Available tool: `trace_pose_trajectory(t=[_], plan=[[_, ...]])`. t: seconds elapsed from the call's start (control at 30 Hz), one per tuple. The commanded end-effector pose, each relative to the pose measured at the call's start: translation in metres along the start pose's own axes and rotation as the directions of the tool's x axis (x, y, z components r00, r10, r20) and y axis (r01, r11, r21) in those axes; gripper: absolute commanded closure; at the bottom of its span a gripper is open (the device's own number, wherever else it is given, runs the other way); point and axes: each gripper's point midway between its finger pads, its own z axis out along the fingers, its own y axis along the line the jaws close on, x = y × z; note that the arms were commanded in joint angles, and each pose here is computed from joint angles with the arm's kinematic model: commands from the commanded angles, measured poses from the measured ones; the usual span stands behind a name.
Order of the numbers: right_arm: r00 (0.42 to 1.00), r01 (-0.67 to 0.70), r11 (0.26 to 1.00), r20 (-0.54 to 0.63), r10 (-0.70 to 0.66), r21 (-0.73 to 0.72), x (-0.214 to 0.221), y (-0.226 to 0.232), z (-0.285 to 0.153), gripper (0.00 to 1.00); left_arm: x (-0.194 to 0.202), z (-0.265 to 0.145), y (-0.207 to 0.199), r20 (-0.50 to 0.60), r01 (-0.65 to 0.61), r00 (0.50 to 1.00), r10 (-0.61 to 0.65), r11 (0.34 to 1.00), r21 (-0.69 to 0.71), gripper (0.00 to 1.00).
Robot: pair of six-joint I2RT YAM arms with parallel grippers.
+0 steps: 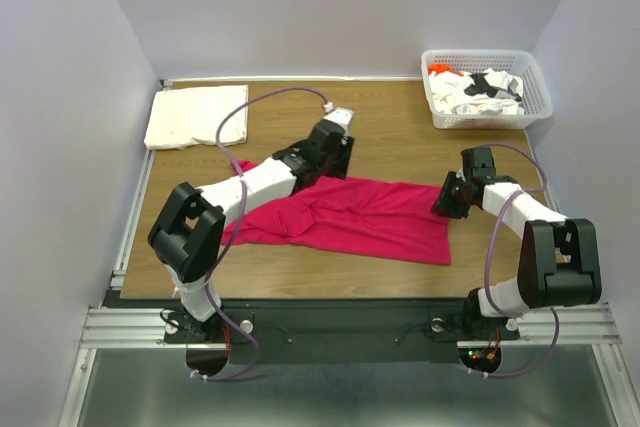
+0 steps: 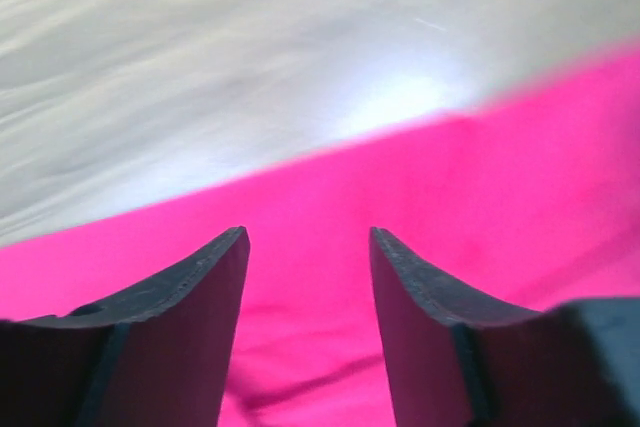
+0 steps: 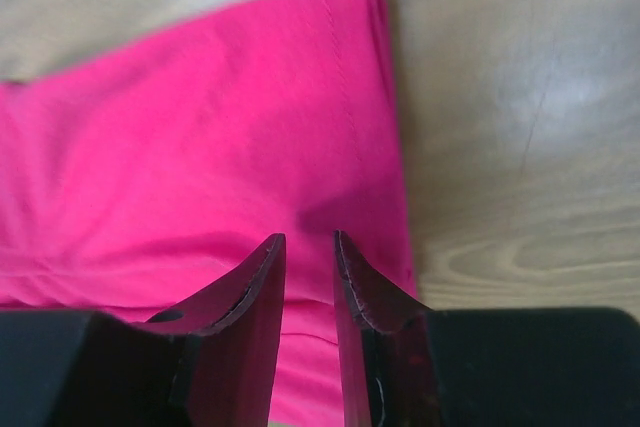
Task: Fold and stack the t-shirts
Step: Fold the tshirt
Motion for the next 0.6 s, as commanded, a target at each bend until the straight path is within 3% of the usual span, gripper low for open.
trace_pose_trajectory(t=[0.0, 0.4, 0.57], plan=[[1.0, -0.012, 1.0, 0.006, 0.012, -0.001, 0.003, -0.001, -0.006, 0.69, 0.016, 0.002, 0.071, -0.015, 0.132, 0.991, -0.137, 0.975, -0.178, 0.4], [0.999, -0.04, 0.989, -0.002, 0.041, 0.145, 0.013, -0.032, 0.005, 0.69, 0.09, 0.012, 0.17, -0.127, 0.24, 0.937, -0.324, 0.866, -0.438, 0.44], [0.999, -0.042, 0.983, -0.02, 0.046, 0.18, 0.022, -0.041, 0.006, 0.68, 0.104, 0.017, 0.179, -0.151, 0.259, 0.919, -0.363, 0.849, -0.461, 0.44]])
